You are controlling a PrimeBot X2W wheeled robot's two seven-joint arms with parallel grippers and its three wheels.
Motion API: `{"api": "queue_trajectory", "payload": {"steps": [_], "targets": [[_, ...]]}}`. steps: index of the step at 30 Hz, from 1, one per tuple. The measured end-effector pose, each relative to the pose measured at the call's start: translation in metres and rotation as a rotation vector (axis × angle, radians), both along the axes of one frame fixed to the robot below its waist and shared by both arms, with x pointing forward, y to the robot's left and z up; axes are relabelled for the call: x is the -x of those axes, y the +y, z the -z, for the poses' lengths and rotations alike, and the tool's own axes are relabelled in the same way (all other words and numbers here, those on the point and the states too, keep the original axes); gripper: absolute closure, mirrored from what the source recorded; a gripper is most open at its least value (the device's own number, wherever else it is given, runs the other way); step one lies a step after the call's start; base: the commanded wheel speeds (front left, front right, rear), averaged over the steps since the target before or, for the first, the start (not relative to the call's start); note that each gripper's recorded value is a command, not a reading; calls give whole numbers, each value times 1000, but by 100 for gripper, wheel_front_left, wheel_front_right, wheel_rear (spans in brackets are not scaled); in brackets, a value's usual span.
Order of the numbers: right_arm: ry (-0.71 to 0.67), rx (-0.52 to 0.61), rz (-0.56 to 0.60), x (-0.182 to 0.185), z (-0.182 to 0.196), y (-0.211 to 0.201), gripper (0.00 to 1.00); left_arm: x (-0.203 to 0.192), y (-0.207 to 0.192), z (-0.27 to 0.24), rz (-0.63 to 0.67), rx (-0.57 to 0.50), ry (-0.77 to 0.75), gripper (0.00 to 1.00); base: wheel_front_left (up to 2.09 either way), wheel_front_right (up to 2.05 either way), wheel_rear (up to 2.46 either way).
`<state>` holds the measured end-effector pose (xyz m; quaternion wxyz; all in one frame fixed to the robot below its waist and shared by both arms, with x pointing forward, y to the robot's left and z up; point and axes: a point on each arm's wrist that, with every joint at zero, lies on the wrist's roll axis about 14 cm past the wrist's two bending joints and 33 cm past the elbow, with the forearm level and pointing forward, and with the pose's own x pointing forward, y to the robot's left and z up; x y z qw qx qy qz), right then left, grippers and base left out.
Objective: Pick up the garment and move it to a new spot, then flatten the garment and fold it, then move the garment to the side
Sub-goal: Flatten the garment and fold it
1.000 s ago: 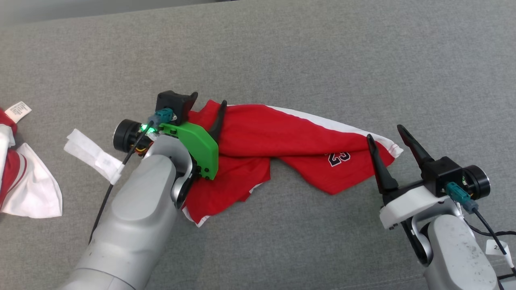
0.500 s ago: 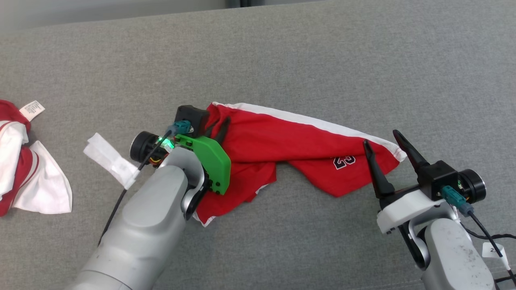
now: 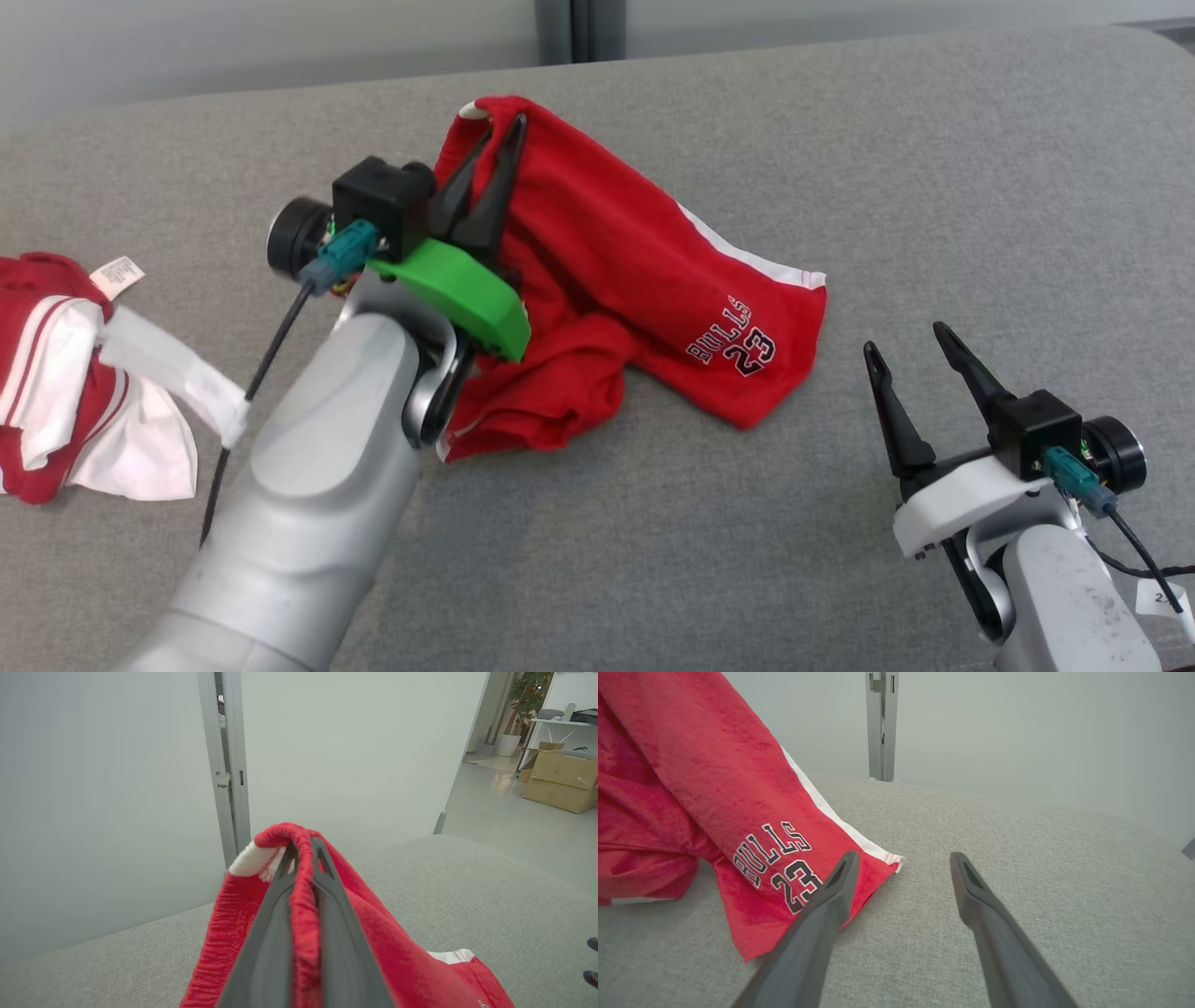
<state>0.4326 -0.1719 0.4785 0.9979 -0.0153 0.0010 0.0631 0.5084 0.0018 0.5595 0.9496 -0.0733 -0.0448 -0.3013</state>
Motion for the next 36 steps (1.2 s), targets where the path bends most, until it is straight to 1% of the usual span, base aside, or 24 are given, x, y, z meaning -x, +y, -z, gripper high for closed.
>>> {"api": "queue_trajectory", "payload": {"steps": [1, 6, 12, 21, 22, 23, 24, 31, 36], "targets": [[-1, -2, 0, 2, -1, 0, 0, 6, 3, 2, -9, 11, 6, 100, 0, 0, 0], [-13, -15, -11, 8, -7, 5, 0, 39, 25, 44, -60, 5, 117, 100, 0, 0, 0], [-16, -32, -36, 19, -9, 16, 0, 91, 47, 99, -119, -2, 277, 100, 0, 0, 0], [-24, -48, -69, 38, -14, 27, 0, 138, 87, 141, -258, 12, 415, 100, 0, 0, 0], [-23, -49, -70, 40, -14, 28, 0, 140, 91, 143, -274, 15, 420, 85, 0, 0, 0], [-23, -49, -72, 42, -14, 28, 0, 142, 94, 145, -288, 15, 426, 27, 0, 0, 0], [-21, -50, -73, 43, -14, 29, 0, 142, 97, 146, -301, 13, 428, 0, 0, 0, 0], [-25, -60, -62, 46, -14, 26, 0, 132, 115, 126, -389, 27, 346, 0, 0, 0, 0], [-78, -67, -47, 40, -31, 24, 0, 121, 123, 99, -421, 42, 244, 0, 0, 0, 0]]}}
